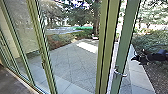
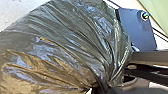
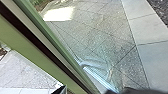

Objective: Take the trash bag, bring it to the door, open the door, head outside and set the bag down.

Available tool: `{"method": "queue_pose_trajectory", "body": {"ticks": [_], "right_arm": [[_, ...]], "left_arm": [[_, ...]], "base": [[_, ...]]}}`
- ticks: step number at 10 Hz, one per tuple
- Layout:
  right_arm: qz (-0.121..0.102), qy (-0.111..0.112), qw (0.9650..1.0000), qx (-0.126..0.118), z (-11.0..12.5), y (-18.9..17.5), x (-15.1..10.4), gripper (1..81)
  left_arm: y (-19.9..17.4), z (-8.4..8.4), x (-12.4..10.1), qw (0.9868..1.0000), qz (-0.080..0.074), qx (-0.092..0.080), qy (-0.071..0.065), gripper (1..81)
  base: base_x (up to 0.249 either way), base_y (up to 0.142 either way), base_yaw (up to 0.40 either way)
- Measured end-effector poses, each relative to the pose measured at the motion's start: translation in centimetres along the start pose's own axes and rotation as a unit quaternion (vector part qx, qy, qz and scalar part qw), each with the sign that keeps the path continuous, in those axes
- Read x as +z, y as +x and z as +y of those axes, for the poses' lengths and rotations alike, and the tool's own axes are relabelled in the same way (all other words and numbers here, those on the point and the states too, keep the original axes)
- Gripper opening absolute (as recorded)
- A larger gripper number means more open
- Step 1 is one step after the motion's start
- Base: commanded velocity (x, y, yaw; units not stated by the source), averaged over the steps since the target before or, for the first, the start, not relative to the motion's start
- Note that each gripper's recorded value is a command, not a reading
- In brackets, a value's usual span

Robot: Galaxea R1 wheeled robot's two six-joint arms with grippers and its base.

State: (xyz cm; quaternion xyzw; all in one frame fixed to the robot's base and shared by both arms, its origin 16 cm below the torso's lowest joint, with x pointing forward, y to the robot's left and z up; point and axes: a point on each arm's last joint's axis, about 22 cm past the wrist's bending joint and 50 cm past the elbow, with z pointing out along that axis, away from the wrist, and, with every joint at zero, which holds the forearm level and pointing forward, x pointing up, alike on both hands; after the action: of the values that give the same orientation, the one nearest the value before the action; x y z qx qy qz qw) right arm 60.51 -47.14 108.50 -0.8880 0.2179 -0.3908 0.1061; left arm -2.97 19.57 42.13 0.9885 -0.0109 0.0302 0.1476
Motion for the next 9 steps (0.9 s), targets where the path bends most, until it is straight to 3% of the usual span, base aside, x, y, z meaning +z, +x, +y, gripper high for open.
{"method": "queue_pose_trajectory", "body": {"ticks": [2, 5, 9], "right_arm": [[0.037, -0.015, 0.9984, -0.041, 0.7, 2.4, -2.8, 81.1], [0.081, -0.048, 0.993, -0.072, 4.9, 4.5, -7.0, 81.1], [0.087, -0.084, 0.9846, -0.126, 8.3, 4.0, -6.1, 81.1]], "left_arm": [[1.3, 0.1, 0.1, 0.9999, 0.01, 0.009, -0.001, 1.0], [3.3, 0.6, 0.2, 0.9994, 0.022, 0.027, -0.005, 1.0], [3.0, 0.9, 0.3, 0.9994, 0.021, 0.026, -0.006, 1.0]], "base": [[0.0, 0.0, 0.0], [0.0, 0.0, 0.0], [0.0, 0.0, 0.0]]}}
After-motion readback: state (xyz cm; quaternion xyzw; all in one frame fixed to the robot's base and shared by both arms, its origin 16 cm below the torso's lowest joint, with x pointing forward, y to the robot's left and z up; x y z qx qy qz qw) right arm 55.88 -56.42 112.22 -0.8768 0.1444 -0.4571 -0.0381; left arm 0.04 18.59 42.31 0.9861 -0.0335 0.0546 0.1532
